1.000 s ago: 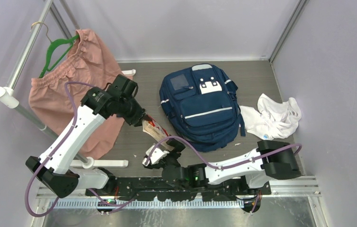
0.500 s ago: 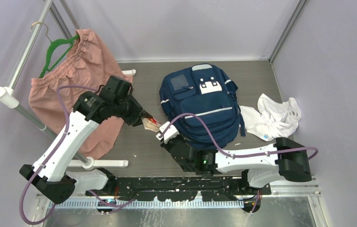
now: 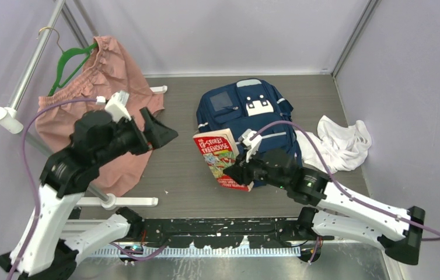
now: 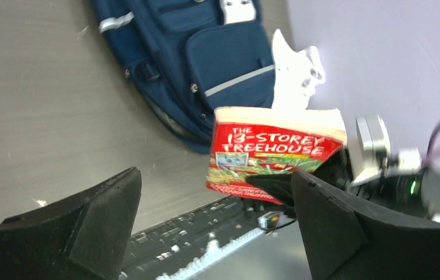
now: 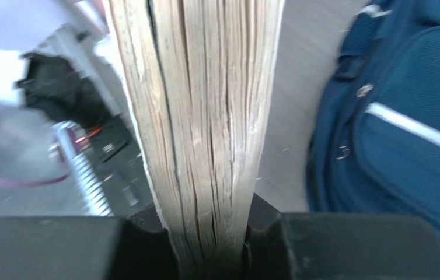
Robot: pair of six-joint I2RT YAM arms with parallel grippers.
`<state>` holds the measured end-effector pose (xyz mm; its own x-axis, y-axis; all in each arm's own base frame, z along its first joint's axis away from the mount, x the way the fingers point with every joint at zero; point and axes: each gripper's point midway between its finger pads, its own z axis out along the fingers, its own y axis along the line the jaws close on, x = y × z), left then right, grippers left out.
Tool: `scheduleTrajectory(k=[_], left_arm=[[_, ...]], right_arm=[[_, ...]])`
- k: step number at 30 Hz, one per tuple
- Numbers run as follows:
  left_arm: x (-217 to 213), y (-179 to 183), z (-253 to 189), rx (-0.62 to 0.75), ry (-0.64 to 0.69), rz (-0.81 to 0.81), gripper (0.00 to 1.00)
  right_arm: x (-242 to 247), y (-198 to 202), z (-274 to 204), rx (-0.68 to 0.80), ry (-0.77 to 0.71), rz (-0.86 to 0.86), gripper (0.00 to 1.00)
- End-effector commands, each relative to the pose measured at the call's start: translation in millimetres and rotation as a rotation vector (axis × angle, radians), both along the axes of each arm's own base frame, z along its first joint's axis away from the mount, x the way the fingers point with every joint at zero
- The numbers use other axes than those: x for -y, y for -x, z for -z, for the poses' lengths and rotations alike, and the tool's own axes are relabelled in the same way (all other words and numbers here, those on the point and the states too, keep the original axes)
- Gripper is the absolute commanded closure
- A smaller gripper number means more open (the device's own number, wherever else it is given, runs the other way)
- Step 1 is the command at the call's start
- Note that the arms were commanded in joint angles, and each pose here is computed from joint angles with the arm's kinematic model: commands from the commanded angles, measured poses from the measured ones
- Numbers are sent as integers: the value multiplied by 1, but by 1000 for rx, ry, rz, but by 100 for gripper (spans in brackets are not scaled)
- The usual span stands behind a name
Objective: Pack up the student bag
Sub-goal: Pick up the book from the center of the board.
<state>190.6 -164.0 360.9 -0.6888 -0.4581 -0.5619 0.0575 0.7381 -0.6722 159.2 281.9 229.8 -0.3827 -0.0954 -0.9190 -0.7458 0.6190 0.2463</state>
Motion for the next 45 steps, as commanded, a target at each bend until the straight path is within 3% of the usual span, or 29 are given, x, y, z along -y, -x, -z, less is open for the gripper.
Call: scheduleTrajectory(k=[1,5,10,20,25,28,29,31,32,35,38,40,41,43,45], left_arm=[[11,27,-35,486,-111,374,0],[32,62,-10,481,-117,687,0],[50,94,-5,405,-10,921,0],[60,107,16,316,84,1022,2],[65,122,26,238,183,1111,11],[67,128,24,243,230,1153,27],[67,129,22,247,240,1155,41],[67,130,20,260,245,1150,93],[67,129,20,259,242,1141,99],[66,124,18,278,210,1091,100],[62,113,19,303,144,1017,100],[59,101,20,304,89,942,100],[56,92,21,304,49,884,100],[49,73,21,301,-12,766,100],[46,62,17,294,-24,691,100]], right_arm=[[-3,74,-59,-150,-184,-394,99],[-7,114,-70,-288,-235,-622,99],[-6,131,-69,-327,-221,-735,99],[-10,134,-73,-313,-191,-811,99],[-16,129,-73,-301,-186,-812,99],[-22,124,-65,-316,-170,-805,99],[-24,123,-62,-326,-164,-805,99],[-27,120,-58,-336,-157,-794,99],[-28,117,-57,-340,-154,-775,99],[-28,99,-53,-340,-140,-663,96],[-23,84,-58,-332,-173,-583,62],[-16,71,-61,-320,-191,-492,24],[-12,62,-60,-309,-198,-428,13],[0,44,-58,-292,-216,-289,1],[10,31,-61,-288,-263,-186,0]])
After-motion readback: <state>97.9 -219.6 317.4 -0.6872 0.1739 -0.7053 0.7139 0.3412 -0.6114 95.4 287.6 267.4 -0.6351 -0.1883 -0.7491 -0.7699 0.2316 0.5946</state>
